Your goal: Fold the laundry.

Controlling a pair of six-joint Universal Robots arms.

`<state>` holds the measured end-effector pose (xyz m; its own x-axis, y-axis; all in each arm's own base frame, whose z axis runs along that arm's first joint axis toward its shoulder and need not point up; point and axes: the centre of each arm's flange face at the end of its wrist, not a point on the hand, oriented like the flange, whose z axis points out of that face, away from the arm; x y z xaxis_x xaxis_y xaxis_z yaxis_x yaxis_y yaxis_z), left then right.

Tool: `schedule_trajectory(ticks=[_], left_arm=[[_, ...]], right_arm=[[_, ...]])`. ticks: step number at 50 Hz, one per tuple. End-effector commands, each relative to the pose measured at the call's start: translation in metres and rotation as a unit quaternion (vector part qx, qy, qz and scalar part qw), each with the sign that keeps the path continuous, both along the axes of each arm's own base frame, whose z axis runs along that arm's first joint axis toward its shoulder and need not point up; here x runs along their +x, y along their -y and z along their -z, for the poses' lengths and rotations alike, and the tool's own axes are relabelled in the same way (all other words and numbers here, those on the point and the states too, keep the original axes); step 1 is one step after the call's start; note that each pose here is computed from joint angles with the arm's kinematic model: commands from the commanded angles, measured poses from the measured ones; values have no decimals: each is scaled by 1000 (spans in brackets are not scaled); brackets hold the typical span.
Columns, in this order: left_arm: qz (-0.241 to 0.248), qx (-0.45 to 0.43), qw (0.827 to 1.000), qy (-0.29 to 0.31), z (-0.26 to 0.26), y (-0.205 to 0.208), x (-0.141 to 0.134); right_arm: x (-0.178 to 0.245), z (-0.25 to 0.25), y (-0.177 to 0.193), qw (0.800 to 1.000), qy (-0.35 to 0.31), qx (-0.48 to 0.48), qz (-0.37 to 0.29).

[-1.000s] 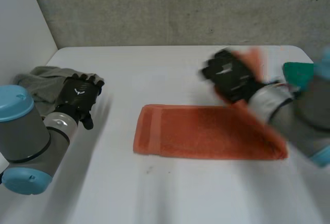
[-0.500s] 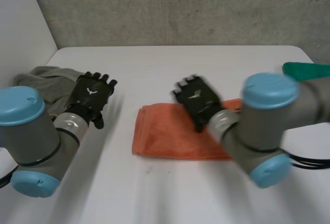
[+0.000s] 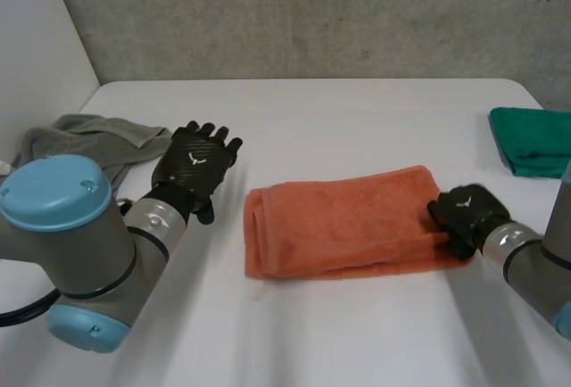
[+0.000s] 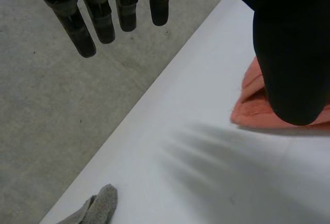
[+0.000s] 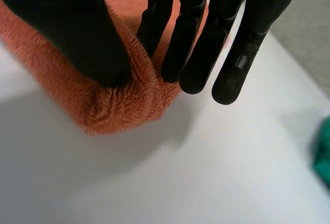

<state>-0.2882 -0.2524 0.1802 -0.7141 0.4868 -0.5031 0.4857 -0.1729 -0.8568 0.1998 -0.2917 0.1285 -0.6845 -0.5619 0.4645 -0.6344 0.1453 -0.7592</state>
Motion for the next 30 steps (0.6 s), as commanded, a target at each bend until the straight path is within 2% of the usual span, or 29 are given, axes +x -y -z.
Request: schedule_trajectory(ticks=[1,5,7,13,15,19,23,27,28,30], left_arm=[[-8,-18,1000,-10,-18,-3,7],[-20,-30,999,-16,-28,3,15],[-30,-39,999,-20,-35,7,20],[-51,-47,997,-37,-46,15,32],[-52,-43,997,-47,-47,15,33],[-53,-28,995,-73,-47,16,32],[-50,-19,994,-100,-49,16,29],[-42,-19,991,-127,-57,17,23],[-38,-18,990,-132,-59,16,20],[-15,-10,989,-144,-61,9,6]], right_arm=[[53,-61,-3,991,7,-121,-52],[116,-80,-43,976,29,-152,-152],[133,-81,-56,970,37,-156,-183],[186,-51,-125,942,38,-124,-309],[191,-38,-133,939,32,-111,-323],[192,-30,-129,946,26,-100,-306],[187,-47,-122,960,51,-102,-258],[164,-68,-91,974,125,-74,-176],[151,-77,-76,975,164,-61,-137],[137,-86,-63,973,200,-51,-104]])
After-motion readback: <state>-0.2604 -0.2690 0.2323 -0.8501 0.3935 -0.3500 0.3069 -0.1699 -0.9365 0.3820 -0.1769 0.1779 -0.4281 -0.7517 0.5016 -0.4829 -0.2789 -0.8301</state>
